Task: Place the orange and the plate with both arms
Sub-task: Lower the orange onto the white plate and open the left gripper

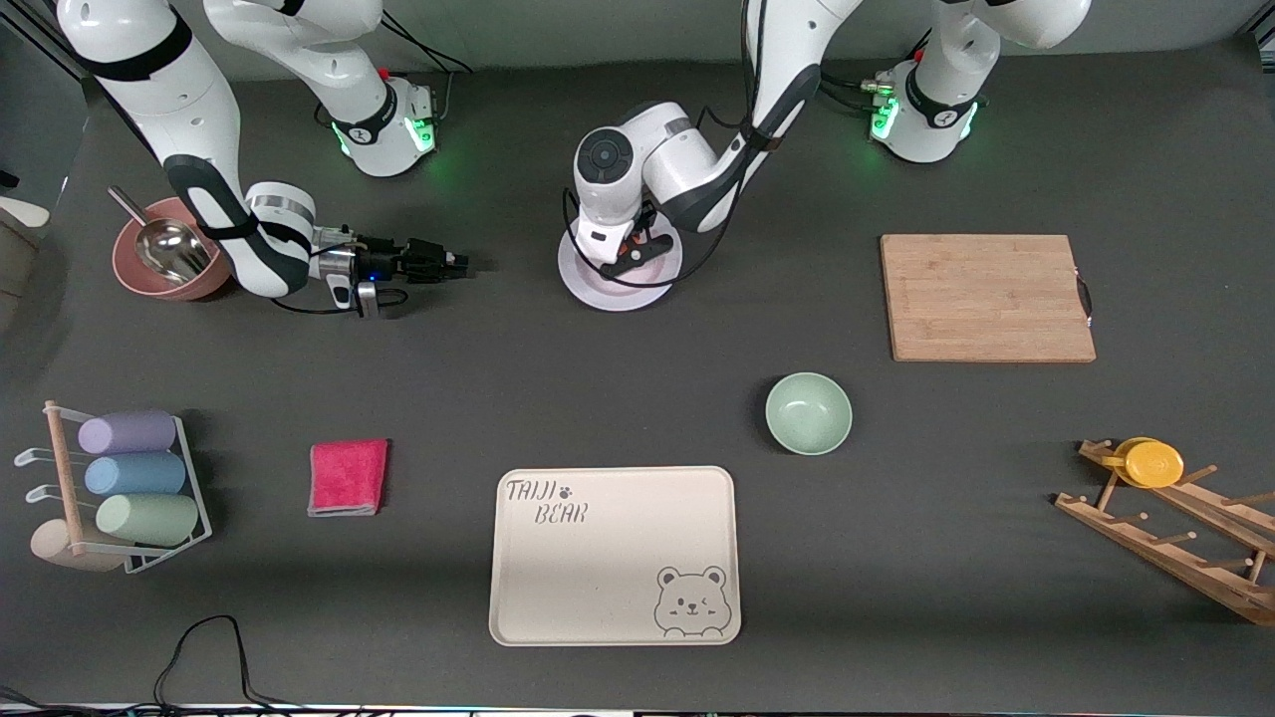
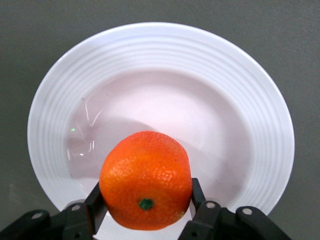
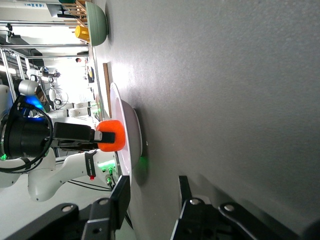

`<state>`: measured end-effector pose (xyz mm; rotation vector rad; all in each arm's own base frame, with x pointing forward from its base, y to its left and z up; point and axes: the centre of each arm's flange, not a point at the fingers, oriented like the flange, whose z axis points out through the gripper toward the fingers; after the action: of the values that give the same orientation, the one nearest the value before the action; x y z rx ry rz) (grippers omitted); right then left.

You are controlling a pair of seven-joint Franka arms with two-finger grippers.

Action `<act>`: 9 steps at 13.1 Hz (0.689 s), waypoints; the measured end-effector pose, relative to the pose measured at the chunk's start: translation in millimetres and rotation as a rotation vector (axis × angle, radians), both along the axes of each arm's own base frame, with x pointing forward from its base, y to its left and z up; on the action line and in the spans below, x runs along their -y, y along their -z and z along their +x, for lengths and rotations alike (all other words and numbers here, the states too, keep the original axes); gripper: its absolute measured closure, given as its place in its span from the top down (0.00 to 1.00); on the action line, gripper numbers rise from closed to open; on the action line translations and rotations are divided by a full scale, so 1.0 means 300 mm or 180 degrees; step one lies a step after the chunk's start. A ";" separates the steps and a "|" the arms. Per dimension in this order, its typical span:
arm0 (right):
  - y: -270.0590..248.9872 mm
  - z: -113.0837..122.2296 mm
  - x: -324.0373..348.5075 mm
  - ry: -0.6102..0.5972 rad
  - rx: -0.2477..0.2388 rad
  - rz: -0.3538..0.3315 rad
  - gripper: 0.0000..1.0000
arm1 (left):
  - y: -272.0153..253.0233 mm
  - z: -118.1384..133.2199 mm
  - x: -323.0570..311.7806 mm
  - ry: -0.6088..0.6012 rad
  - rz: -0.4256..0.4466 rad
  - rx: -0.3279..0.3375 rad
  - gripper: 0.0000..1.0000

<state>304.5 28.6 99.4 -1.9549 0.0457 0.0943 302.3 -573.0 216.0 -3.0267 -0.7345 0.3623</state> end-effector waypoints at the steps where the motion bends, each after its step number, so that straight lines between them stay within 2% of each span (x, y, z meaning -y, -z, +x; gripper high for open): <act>1: 0.003 -0.002 0.000 -0.0008 0.0012 0.0000 0.46 | 0.005 0.007 -0.005 -0.0012 0.0009 0.0001 0.76; 3: 0.009 -0.007 0.001 -0.0032 0.0051 0.0002 0.46 | 0.001 0.027 -0.013 -0.0042 0.0013 0.0011 0.96; 4: 0.013 -0.009 0.001 -0.0037 0.0053 0.0002 0.46 | -0.005 0.040 -0.018 -0.0060 0.0017 0.0015 1.00; 6: 0.017 -0.008 0.001 -0.0050 0.0075 0.0001 0.46 | -0.064 0.097 -0.044 -0.0122 0.0049 0.0010 1.00; 9: 0.021 -0.006 0.000 -0.0053 0.0084 0.0002 0.46 | -0.335 0.297 -0.228 -0.0045 0.0161 -0.0074 1.00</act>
<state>302.6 28.7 93.2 -1.9559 0.0122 0.0794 391.4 -504.7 316.4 -2.9664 -0.7522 0.3727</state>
